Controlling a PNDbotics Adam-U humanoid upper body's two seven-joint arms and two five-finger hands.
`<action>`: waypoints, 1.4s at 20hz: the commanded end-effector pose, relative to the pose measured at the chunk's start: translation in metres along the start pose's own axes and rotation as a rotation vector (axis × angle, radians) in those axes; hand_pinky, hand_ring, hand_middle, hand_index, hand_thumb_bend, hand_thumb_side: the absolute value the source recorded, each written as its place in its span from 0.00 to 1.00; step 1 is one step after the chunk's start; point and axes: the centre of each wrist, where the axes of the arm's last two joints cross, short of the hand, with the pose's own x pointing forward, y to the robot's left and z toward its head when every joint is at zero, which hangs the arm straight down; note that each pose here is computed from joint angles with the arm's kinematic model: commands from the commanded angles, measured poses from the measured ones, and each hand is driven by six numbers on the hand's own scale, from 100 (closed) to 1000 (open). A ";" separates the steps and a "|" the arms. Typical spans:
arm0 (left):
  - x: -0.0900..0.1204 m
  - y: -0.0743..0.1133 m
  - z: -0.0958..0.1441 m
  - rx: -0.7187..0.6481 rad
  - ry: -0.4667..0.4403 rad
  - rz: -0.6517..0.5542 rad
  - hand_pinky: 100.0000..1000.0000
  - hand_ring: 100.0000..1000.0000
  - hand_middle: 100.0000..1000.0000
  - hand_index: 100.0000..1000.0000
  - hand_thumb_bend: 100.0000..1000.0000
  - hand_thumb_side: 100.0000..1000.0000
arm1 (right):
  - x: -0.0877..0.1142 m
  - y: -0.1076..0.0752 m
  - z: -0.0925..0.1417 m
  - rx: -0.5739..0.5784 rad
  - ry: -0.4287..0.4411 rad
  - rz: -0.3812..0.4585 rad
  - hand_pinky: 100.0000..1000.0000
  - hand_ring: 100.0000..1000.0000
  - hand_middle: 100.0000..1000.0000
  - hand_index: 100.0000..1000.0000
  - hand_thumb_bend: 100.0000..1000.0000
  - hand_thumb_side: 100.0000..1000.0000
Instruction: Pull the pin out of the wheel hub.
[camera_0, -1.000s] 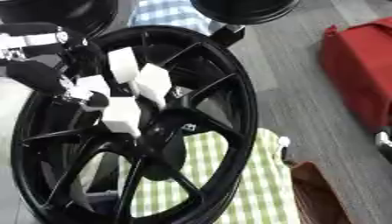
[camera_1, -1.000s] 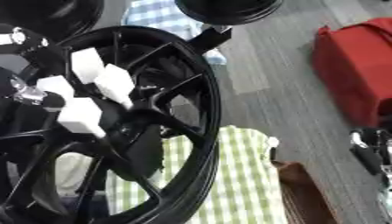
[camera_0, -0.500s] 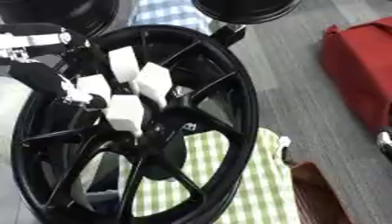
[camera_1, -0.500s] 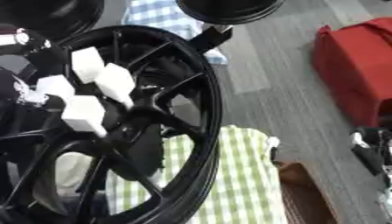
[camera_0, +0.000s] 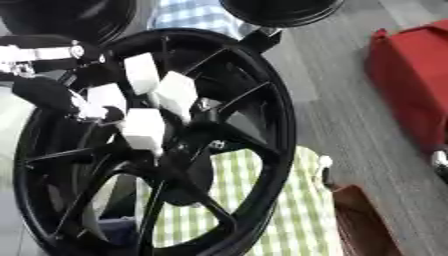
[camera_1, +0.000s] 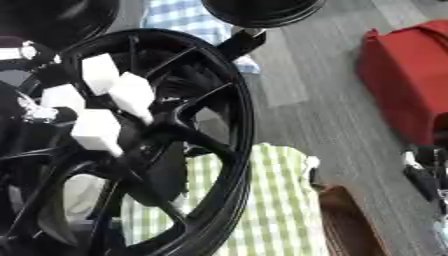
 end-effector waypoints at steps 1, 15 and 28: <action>0.001 0.012 0.011 0.028 0.013 -0.020 0.72 0.66 0.59 0.76 0.37 0.31 | 0.010 -0.007 -0.007 -0.014 -0.039 0.010 0.60 0.60 0.49 0.66 0.00 0.46; 0.006 0.013 0.012 0.040 -0.007 -0.073 0.61 0.46 0.34 0.54 0.21 0.17 | 0.010 -0.007 -0.008 -0.025 -0.034 0.008 0.60 0.60 0.49 0.66 0.00 0.46; 0.019 0.025 0.056 0.207 -0.062 -0.234 0.58 0.37 0.14 0.31 0.15 0.00 | 0.008 -0.010 -0.007 -0.044 -0.024 0.004 0.60 0.60 0.49 0.66 0.00 0.46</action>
